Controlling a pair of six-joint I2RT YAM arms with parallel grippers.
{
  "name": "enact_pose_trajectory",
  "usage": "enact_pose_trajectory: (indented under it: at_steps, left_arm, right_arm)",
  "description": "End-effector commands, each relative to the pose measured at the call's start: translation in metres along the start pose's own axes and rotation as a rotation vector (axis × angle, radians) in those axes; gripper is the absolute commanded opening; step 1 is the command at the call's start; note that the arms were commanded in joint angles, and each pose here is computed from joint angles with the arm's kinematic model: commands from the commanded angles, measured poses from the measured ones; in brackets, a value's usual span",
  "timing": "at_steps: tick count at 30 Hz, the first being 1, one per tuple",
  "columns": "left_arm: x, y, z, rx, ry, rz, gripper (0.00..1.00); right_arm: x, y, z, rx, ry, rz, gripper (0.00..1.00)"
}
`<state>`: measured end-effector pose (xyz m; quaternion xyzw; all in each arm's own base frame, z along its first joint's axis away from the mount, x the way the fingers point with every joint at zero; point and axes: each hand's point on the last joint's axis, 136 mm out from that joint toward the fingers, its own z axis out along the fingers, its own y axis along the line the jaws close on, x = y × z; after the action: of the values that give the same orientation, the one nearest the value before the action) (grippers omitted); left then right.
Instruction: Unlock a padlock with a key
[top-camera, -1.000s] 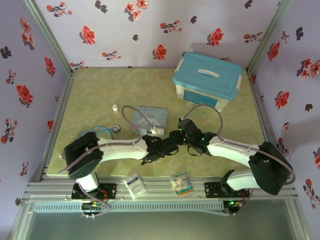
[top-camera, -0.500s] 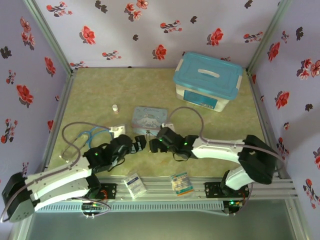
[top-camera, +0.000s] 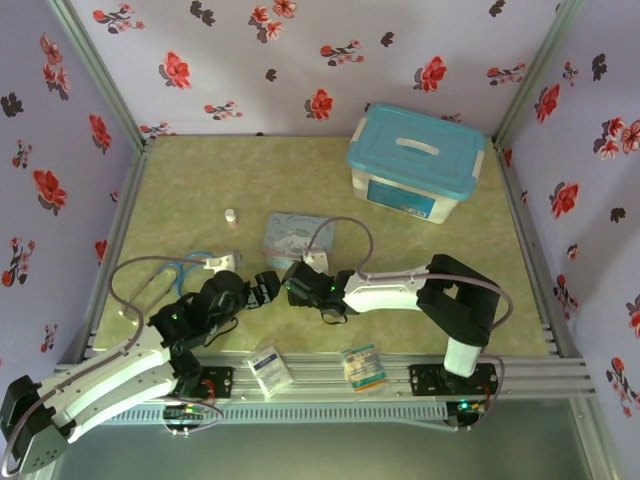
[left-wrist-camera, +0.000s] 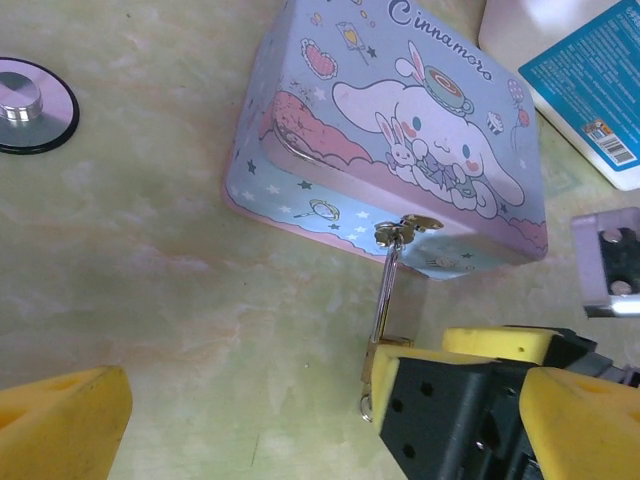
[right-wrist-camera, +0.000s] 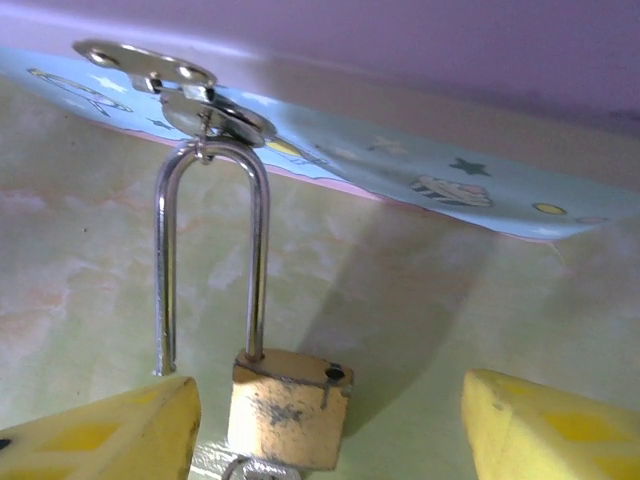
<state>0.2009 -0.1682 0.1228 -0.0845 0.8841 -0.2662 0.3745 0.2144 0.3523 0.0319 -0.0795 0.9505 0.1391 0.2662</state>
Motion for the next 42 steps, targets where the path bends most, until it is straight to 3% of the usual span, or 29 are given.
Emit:
enact_pose_trajectory:
  at_steps: [1,12,17,24,35,42]
  left_arm:
    - [0.0,0.002,-0.001,-0.001,0.005,0.015,1.0]
    - [0.0,0.002,0.002,0.007,-0.004,0.006,1.0]
    - [-0.004,-0.001,0.002,0.008,-0.012,0.012,1.0]
    - [-0.036,-0.01,-0.005,-0.091,-0.068,0.12,1.0]
    - [-0.065,-0.044,0.034,-0.09,-0.09,0.211,1.0]
    - [-0.062,-0.06,0.088,-0.083,-0.013,0.276,0.85]
  right_arm:
    - [-0.003,0.007,0.003,0.013,-0.015,-0.006,0.69]
    - [0.008,-0.011,0.018,0.118,0.01,-0.031,0.5]
    - [0.012,-0.018,0.024,0.126,0.007,-0.017,0.48]
    - [0.015,-0.037,0.019,0.17,-0.002,-0.033,0.31]
    - [0.02,-0.093,0.0,0.197,-0.005,0.072,0.31]
    - [0.018,-0.101,-0.003,0.151,-0.014,0.148,0.3]
